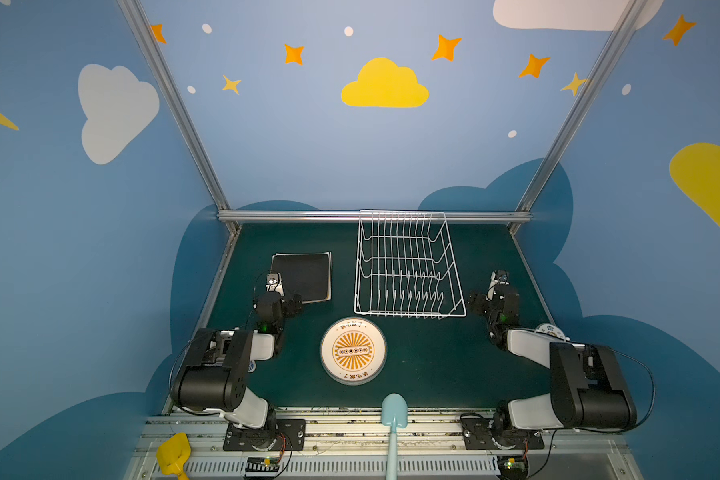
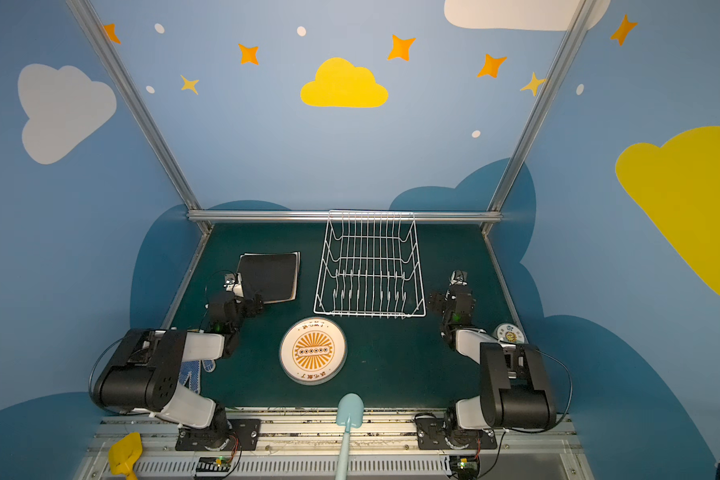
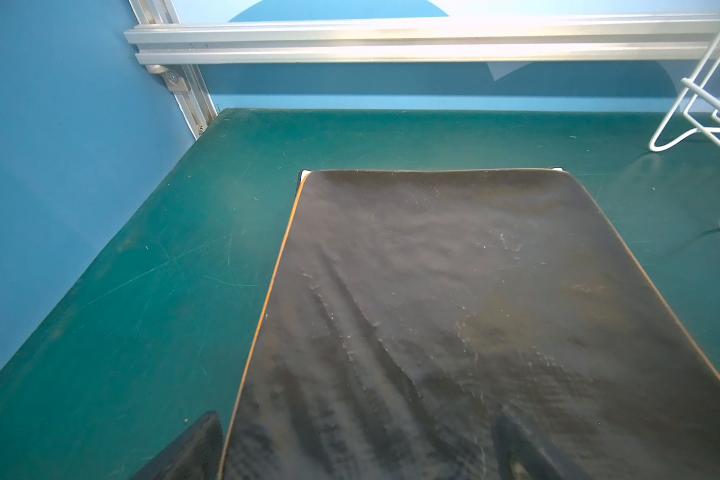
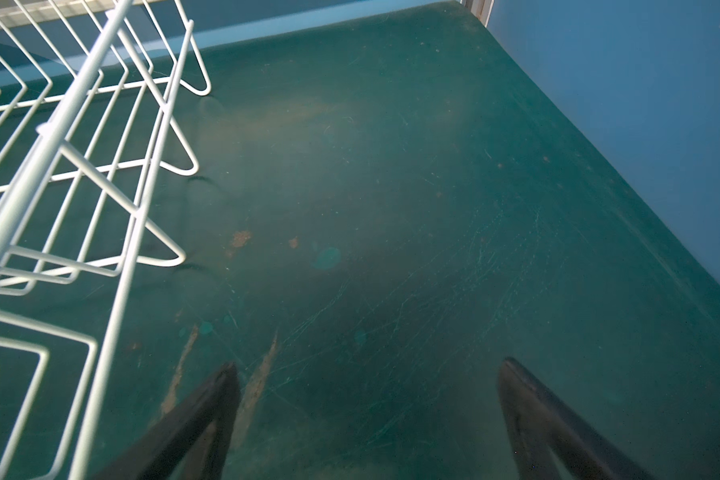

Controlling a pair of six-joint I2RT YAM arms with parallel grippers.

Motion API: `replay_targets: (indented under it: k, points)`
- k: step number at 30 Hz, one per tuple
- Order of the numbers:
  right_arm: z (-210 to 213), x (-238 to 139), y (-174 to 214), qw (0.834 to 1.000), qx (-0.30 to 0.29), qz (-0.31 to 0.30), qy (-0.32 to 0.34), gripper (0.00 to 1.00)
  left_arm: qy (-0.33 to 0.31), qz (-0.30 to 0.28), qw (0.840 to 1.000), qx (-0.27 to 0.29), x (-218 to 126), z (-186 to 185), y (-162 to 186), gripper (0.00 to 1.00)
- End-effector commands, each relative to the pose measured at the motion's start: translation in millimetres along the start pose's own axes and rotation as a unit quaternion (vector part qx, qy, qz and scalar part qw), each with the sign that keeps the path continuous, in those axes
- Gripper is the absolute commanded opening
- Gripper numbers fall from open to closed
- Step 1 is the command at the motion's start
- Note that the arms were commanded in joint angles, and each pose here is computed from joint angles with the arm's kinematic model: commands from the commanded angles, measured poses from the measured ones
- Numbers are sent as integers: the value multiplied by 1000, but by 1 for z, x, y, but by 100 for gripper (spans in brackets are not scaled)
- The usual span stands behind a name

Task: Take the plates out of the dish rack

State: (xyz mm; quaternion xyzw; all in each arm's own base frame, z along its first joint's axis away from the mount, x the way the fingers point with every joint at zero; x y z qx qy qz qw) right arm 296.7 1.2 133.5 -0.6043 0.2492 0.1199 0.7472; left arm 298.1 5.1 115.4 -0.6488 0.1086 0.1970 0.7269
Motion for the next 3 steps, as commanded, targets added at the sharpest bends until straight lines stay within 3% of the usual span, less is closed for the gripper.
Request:
replay_targets:
  k: [1,3]
  points:
    - [3,3,-6,1000,-1,-1,3,96,2,-12,1000,1,0,1,-7,100]
    - [3,3,-6,1000,-1,-1,3,96,2,-11,1000,1,0,1,-7,100]
Point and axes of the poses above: each gripper's point midway between its finger pads, its own x axis out along the fingers, its own z axis along the line the jaws close on, y = z × x, the point moved 10 cm from there along -x, back along the fingers, and after that the axes turned 7 degrees about x, right-handed, at the moved point
